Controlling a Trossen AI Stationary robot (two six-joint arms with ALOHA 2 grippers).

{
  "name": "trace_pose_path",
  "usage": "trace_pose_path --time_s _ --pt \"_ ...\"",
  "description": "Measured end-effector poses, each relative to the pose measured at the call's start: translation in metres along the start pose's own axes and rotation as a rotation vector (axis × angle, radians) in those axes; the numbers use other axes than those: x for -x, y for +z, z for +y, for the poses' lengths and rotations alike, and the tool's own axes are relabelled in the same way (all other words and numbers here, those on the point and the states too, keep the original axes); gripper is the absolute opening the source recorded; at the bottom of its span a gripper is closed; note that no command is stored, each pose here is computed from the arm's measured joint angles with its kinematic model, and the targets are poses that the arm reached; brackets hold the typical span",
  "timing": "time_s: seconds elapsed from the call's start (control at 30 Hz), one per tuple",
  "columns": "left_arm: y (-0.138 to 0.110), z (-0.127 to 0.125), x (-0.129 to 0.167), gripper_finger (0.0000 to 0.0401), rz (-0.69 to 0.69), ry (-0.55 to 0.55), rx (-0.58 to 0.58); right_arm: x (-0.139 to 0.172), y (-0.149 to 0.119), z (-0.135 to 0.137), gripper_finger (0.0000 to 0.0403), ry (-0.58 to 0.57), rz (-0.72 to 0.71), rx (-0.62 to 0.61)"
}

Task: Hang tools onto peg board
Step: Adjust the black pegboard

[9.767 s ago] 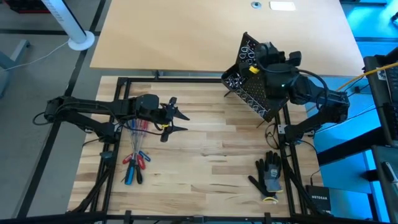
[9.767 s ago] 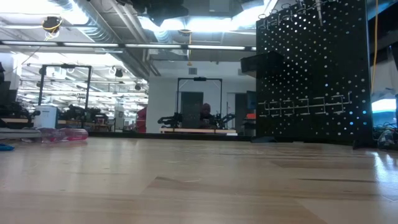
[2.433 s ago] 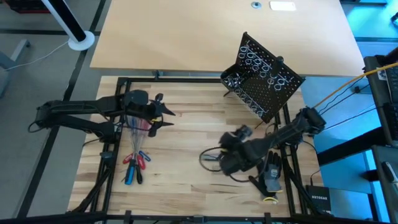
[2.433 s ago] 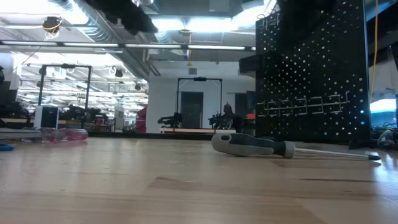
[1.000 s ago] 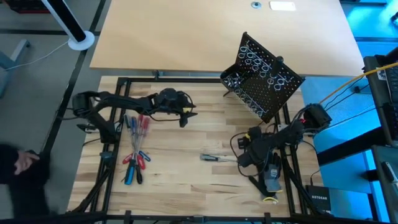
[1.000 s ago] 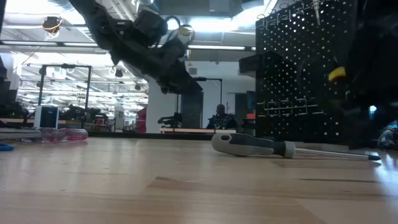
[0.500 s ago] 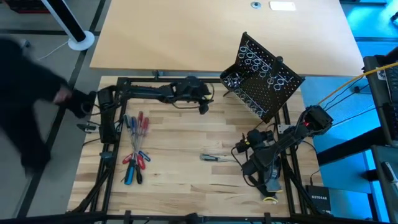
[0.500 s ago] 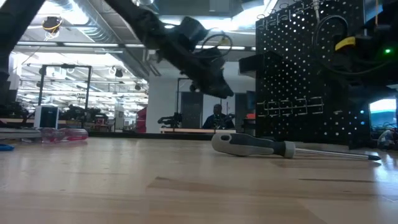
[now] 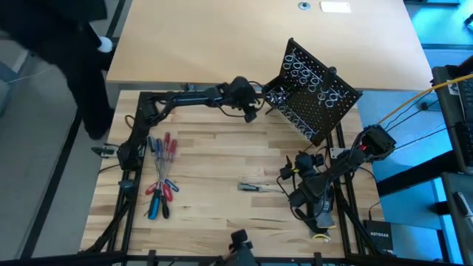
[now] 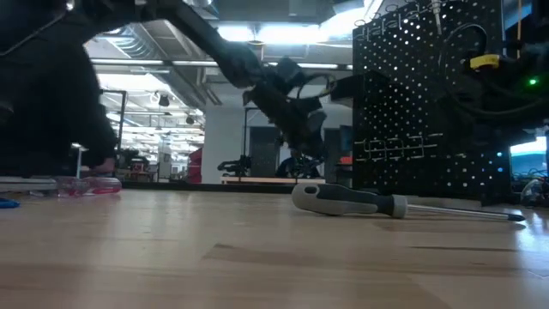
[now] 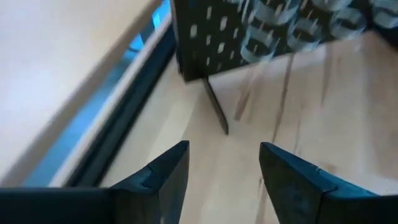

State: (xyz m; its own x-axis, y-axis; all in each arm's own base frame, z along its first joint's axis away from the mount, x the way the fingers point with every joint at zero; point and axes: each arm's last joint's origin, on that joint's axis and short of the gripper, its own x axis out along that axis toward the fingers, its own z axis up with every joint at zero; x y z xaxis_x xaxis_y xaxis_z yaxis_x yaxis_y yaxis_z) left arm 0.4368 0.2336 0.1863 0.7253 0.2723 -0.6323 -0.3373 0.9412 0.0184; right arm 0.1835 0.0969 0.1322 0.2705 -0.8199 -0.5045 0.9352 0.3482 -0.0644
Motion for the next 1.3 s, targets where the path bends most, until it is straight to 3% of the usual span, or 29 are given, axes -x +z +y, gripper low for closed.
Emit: trace_pose_path --time_s 0.23,0.4,0.6,0.73,0.9,1.03,1.3 --pt "-0.019 0.010 -0.019 0.0184 0.049 -0.040 0.030 0.000 0.000 0.001 0.0275 0.005 0.002 -0.016" --pt "-0.010 0.009 -0.002 0.0184 0.068 -0.045 -0.003 0.000 0.000 -0.002 0.0275 -0.026 0.025 -0.045" --pt "-0.001 0.017 0.028 0.0184 0.124 -0.035 -0.024 -0.009 -0.005 -0.018 0.0275 -0.178 0.117 -0.168" --pt "-0.014 0.030 0.032 0.0184 0.240 -0.031 0.012 -0.019 -0.016 -0.023 0.0275 -0.216 0.205 -0.217" --pt "-0.034 0.041 0.033 0.0184 0.298 -0.070 0.074 -0.028 -0.013 -0.025 0.0275 -0.256 0.206 -0.246" --pt "-0.039 0.043 0.042 0.0184 0.289 -0.126 0.105 -0.040 -0.008 -0.016 0.0275 -0.227 0.186 -0.345" --pt "-0.038 0.036 0.068 0.0184 0.186 -0.119 0.108 -0.061 0.001 -0.016 0.0275 -0.336 0.228 -0.434"
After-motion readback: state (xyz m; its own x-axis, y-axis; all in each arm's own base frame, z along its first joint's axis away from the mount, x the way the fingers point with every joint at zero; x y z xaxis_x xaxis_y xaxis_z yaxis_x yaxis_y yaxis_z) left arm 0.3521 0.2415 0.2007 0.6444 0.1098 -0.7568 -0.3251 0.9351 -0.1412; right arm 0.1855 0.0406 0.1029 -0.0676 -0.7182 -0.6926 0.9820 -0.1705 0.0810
